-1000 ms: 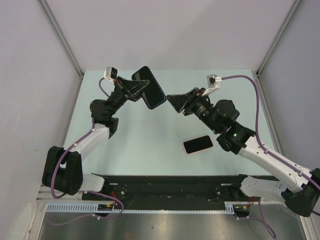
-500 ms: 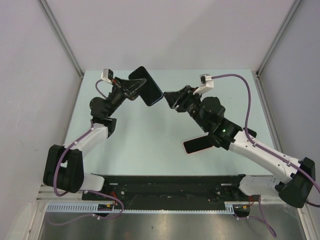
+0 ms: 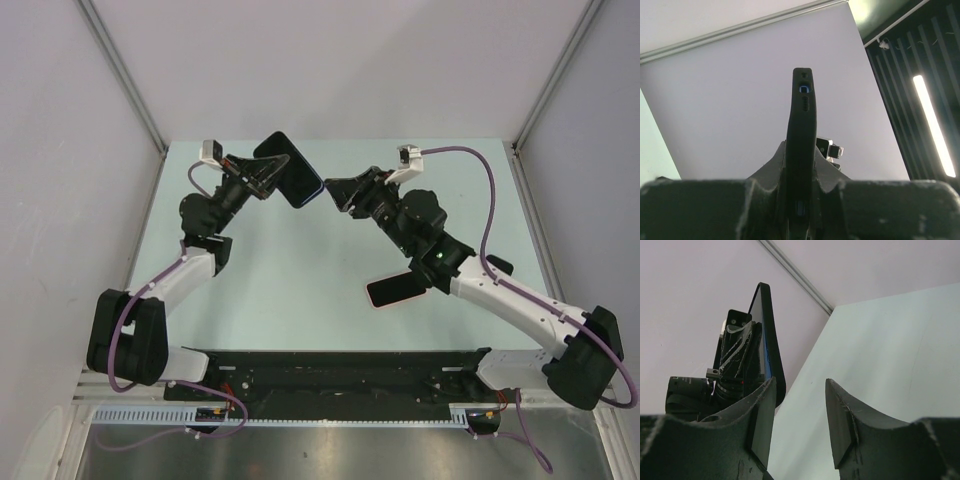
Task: Take the phone out of the phone case
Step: Remove the phone case from the phone.
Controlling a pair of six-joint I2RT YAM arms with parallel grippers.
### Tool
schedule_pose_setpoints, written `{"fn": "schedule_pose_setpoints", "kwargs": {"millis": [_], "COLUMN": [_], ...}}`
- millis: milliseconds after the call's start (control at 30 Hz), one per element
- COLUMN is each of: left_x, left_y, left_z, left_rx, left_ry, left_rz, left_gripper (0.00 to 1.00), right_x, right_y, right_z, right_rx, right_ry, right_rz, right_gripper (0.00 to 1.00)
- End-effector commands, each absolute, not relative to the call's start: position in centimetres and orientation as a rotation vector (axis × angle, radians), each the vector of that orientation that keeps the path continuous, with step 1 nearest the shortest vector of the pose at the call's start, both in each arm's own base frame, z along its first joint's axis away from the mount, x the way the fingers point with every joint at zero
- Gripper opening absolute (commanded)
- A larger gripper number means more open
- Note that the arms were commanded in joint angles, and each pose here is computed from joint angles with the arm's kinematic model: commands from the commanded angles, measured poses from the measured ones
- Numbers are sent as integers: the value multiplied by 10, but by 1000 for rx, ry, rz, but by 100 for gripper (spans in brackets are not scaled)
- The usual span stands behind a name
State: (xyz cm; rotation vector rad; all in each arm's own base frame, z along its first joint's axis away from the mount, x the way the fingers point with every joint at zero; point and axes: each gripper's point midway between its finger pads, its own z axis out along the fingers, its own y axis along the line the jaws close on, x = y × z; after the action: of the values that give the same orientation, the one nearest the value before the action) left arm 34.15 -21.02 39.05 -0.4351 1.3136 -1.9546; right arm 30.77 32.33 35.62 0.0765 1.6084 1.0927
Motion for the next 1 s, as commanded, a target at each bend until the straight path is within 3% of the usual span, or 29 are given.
{"fn": "schedule_pose_setpoints", "kwargs": {"millis": [0,600,967], "left_x": [259,259,265], "left_y": [-217,-216,-218], "left_z": [471,477,481], "left_rx": [-83,-65,-67], "left_ry": [1081,1076,1084], "left_rz": [-2175,-2162,-2147], "left_gripper": [0,0,0], "right_x": [277,251,257], "right_y": [343,333,340], "right_z": [202,123,115], "right_rx": [-130,-177,-194], "right_ry": [2081,2302,2305], "right_rz": [957,771,804], "right_gripper": [48,47,47]}}
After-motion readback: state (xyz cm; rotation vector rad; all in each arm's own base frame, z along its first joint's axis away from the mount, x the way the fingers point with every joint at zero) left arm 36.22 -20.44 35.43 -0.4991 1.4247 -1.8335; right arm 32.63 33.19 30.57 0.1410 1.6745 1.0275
